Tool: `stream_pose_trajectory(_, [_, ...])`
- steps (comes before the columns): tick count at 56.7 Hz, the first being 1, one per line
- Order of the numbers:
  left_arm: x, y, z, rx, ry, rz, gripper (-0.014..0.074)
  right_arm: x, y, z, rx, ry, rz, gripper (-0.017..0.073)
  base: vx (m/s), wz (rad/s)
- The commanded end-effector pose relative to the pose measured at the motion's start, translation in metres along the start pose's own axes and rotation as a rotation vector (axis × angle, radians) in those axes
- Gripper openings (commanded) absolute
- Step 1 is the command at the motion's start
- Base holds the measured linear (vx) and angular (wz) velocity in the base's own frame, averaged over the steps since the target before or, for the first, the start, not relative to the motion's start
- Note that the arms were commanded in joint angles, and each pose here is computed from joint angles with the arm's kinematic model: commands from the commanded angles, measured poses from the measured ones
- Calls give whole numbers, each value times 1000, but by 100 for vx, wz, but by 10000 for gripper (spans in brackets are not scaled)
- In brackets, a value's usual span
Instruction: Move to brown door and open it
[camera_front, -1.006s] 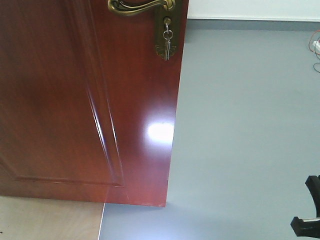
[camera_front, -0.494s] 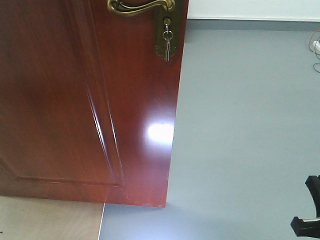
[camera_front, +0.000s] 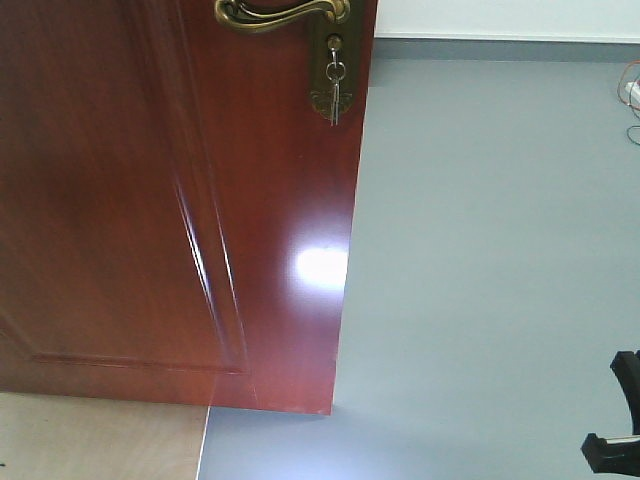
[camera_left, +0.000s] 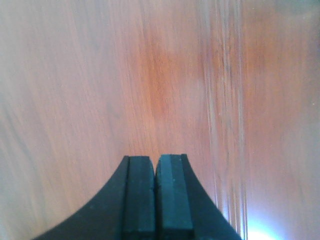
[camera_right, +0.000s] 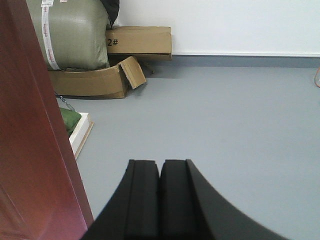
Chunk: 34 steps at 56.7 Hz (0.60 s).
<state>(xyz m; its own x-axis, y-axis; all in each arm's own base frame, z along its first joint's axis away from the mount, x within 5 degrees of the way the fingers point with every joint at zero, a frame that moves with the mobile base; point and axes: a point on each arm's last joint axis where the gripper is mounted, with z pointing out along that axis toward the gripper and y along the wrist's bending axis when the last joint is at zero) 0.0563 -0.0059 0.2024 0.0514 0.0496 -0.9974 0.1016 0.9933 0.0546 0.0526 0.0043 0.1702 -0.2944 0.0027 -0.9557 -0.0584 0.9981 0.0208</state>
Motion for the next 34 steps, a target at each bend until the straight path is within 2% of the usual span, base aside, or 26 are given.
stream_pose_trajectory(1, [-15,1,-2,-5,-110,-12,36,-6,0,0,5,-78,-10,0,0,0])
stream_pose_trajectory(34, [-15,1,-2,-5,-110,-11,36,-6,0,0,5,-78,-10,0,0,0])
